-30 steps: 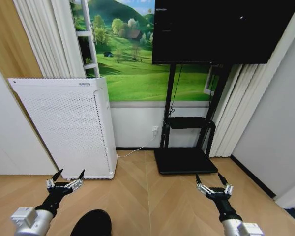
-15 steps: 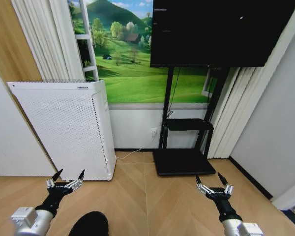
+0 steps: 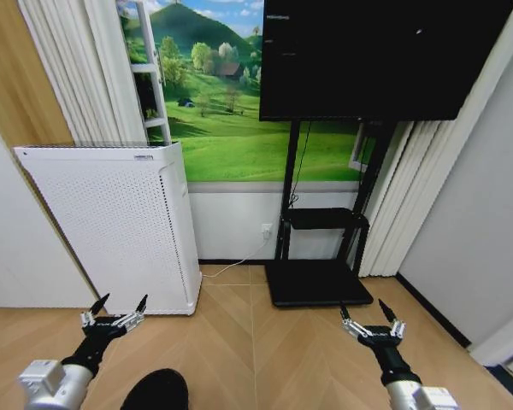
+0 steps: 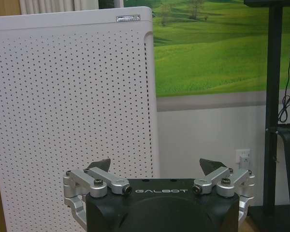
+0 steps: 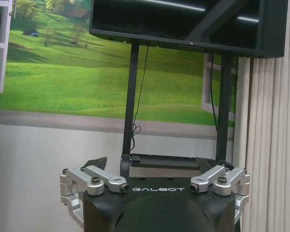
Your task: Pick up the trash bin and place the garbage on the floor into it.
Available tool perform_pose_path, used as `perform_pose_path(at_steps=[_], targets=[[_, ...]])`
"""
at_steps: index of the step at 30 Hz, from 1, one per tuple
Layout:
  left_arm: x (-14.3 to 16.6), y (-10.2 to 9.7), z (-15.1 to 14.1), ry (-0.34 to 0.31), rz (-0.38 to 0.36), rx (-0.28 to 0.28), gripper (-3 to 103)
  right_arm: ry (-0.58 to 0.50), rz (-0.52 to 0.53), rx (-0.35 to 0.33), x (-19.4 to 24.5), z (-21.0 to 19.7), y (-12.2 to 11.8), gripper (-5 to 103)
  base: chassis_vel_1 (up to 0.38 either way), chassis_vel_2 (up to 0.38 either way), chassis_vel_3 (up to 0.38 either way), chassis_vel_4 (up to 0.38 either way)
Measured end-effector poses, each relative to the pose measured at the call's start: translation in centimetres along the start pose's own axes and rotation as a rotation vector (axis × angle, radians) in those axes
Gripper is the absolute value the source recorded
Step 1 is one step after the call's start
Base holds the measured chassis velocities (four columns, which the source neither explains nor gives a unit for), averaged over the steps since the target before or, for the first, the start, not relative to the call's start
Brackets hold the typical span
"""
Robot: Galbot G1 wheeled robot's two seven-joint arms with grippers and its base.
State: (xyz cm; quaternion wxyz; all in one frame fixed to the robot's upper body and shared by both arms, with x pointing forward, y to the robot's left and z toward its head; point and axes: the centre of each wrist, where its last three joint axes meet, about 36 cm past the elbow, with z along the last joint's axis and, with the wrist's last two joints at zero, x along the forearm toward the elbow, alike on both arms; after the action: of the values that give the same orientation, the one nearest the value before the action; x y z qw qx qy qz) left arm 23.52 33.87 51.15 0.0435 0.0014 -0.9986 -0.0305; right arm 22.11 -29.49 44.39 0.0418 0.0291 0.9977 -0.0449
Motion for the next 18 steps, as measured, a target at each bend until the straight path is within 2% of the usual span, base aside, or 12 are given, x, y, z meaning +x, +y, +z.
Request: perform_pose_path(at_steps=[18], targets=[[0.00, 0.00, 0.00, 0.000, 0.000, 0.000, 100, 0.000, 0.000, 0.000, 0.00, 0.00, 0.00, 100, 0.000, 0.000, 0.000, 0.000]])
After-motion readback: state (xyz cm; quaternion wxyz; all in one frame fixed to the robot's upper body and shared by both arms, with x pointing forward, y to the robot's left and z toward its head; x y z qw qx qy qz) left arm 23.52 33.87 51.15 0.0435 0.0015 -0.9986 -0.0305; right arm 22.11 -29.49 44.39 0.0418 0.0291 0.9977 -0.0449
